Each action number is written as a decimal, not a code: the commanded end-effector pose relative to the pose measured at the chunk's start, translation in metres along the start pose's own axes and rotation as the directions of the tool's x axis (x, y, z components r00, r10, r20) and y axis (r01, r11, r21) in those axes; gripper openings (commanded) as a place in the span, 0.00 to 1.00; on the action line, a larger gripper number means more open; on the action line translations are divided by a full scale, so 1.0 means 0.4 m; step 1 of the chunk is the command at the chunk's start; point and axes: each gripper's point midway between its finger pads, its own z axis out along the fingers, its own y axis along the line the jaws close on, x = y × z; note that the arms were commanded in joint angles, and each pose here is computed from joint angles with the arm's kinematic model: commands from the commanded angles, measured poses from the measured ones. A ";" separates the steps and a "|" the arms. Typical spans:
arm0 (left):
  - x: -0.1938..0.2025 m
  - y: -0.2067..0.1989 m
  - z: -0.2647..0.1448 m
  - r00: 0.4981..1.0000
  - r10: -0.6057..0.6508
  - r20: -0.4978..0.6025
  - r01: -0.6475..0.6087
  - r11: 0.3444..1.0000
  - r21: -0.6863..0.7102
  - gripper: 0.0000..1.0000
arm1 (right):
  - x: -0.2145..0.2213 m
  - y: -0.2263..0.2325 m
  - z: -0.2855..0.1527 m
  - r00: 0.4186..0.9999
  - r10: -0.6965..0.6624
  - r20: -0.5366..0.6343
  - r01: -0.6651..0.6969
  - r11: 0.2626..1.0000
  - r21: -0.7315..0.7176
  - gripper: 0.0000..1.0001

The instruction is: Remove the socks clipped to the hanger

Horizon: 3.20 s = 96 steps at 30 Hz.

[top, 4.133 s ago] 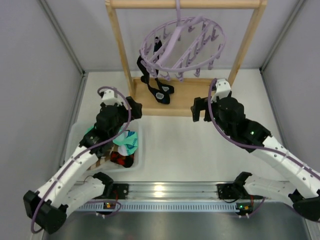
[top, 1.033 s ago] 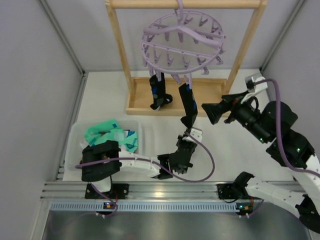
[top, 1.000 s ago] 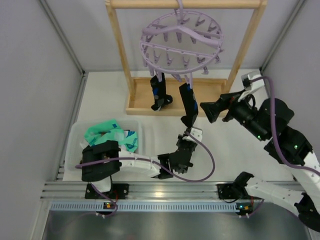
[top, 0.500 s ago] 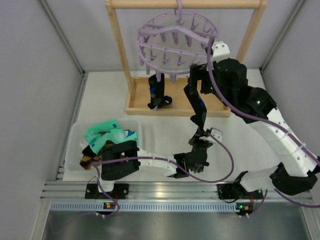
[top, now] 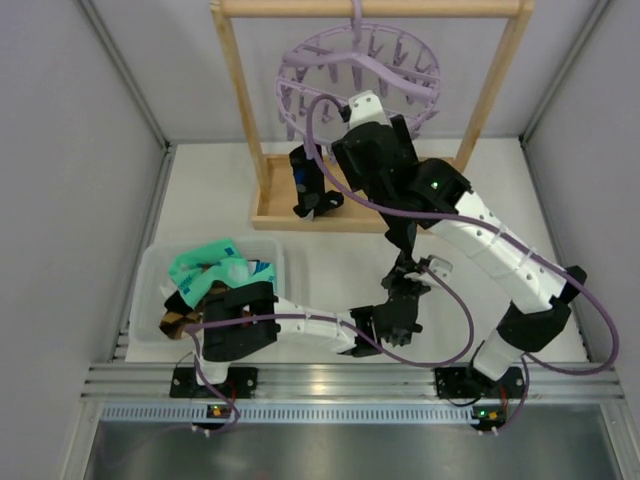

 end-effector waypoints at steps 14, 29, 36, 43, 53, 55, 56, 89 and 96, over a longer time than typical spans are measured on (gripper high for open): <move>-0.078 -0.032 -0.011 0.995 -0.079 0.055 0.077 0.996 0.038 0.00 | -0.020 -0.042 0.007 0.982 -0.187 -0.008 0.180 0.932 0.313 0.68; -0.096 -0.039 -0.019 0.993 -0.095 0.066 0.092 0.994 0.056 0.00 | -0.017 -0.056 0.041 0.983 -0.184 -0.001 0.171 0.912 0.373 0.55; -0.090 -0.038 -0.022 0.993 -0.098 0.063 0.094 0.994 0.057 0.00 | -0.013 -0.054 0.050 0.983 -0.186 -0.003 0.173 0.909 0.380 0.49; -0.091 -0.035 -0.024 0.993 -0.101 0.064 0.097 0.994 0.057 0.00 | -0.004 -0.053 0.055 0.983 -0.184 -0.007 0.172 0.909 0.380 0.38; -0.031 -0.022 -0.033 0.993 -0.111 0.031 0.109 0.993 0.048 0.00 | -0.008 -0.060 0.043 0.988 -0.153 0.016 0.137 0.923 0.360 0.15; -0.016 0.002 -0.040 0.993 -0.121 0.016 0.120 0.993 0.020 0.00 | -0.006 -0.056 0.043 0.989 -0.143 0.024 0.126 0.930 0.346 0.30; 0.010 0.019 -0.045 0.994 -0.113 0.002 0.113 0.994 0.006 0.00 | 0.000 -0.062 0.041 0.990 -0.140 0.022 0.124 0.930 0.345 0.32; -0.023 0.954 -0.276 0.943 -0.311 -0.117 0.116 0.637 -0.762 0.00 | 0.108 -0.200 -0.017 0.953 0.277 0.126 -0.277 0.961 -0.020 0.91; 0.124 0.978 -0.332 0.912 -0.397 -0.104 0.165 0.587 -0.792 0.00 | 0.126 -0.207 -0.041 0.946 0.296 0.136 -0.293 0.955 -0.039 0.92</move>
